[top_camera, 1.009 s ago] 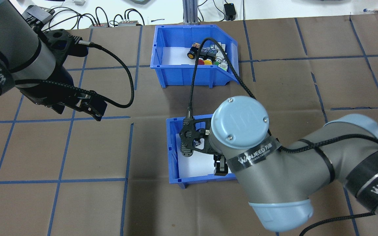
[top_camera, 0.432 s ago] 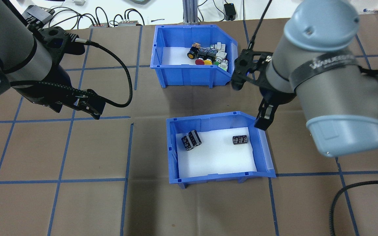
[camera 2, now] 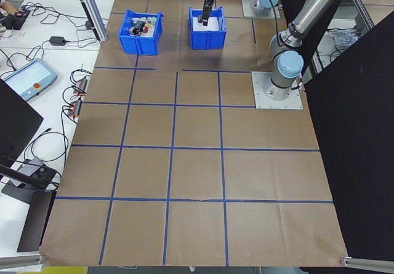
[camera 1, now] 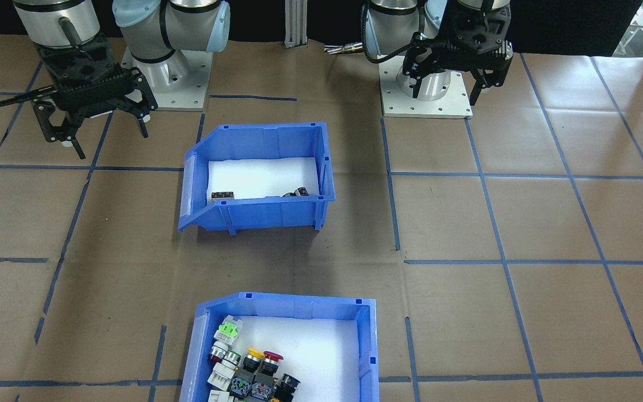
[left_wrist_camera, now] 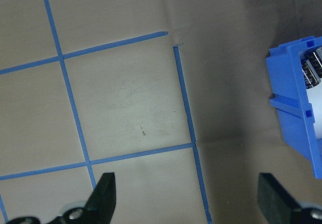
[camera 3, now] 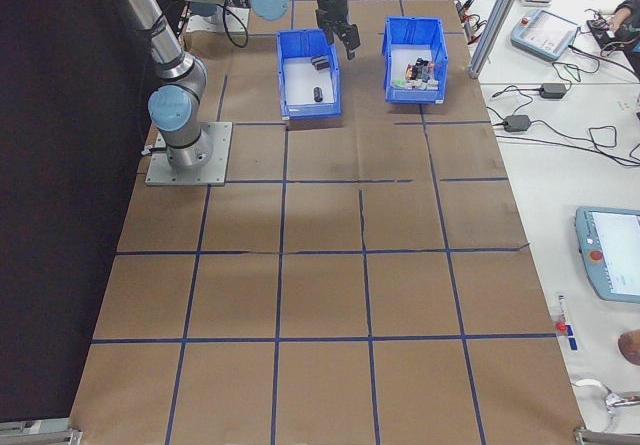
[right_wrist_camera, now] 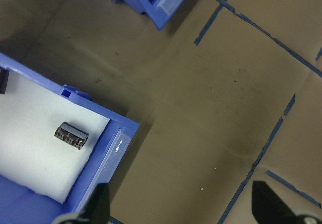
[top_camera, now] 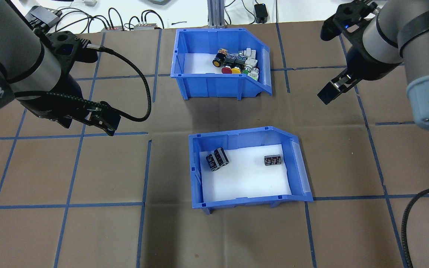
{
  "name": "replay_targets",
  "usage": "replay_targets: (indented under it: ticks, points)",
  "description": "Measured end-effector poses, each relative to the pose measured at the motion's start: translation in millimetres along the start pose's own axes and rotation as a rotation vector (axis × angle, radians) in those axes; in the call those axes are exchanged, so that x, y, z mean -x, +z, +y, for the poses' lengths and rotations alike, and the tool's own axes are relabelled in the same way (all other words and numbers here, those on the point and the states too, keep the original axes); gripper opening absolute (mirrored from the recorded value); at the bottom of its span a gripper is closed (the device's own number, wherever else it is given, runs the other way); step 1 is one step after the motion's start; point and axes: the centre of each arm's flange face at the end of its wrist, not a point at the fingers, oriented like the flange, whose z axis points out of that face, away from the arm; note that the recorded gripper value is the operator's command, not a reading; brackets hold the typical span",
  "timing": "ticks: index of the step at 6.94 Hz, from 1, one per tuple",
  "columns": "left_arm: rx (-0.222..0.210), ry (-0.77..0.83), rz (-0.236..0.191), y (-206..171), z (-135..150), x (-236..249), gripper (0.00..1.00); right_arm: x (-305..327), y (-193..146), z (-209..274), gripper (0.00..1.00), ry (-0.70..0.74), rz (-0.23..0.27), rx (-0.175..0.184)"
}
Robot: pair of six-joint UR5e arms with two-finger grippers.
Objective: Place button box in front
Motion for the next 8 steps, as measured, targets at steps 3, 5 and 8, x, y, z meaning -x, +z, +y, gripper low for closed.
replay_targets:
  ticks: [3,5,8]
  points:
    - [-0.006,0.001,-0.001,-2.2,1.4,0.1,1.00,-12.9,11.2,-35.6,1.00,0.395,-0.025,0.069]
    - [-0.007,0.001,-0.001,-2.5,1.6,0.2,1.00,-15.4,17.2,-45.8,1.00,0.479,-0.032,0.125]
    - [-0.008,0.001,-0.001,-2.8,1.5,0.3,1.00,-14.8,15.8,-45.1,1.00,0.494,-0.035,0.140]
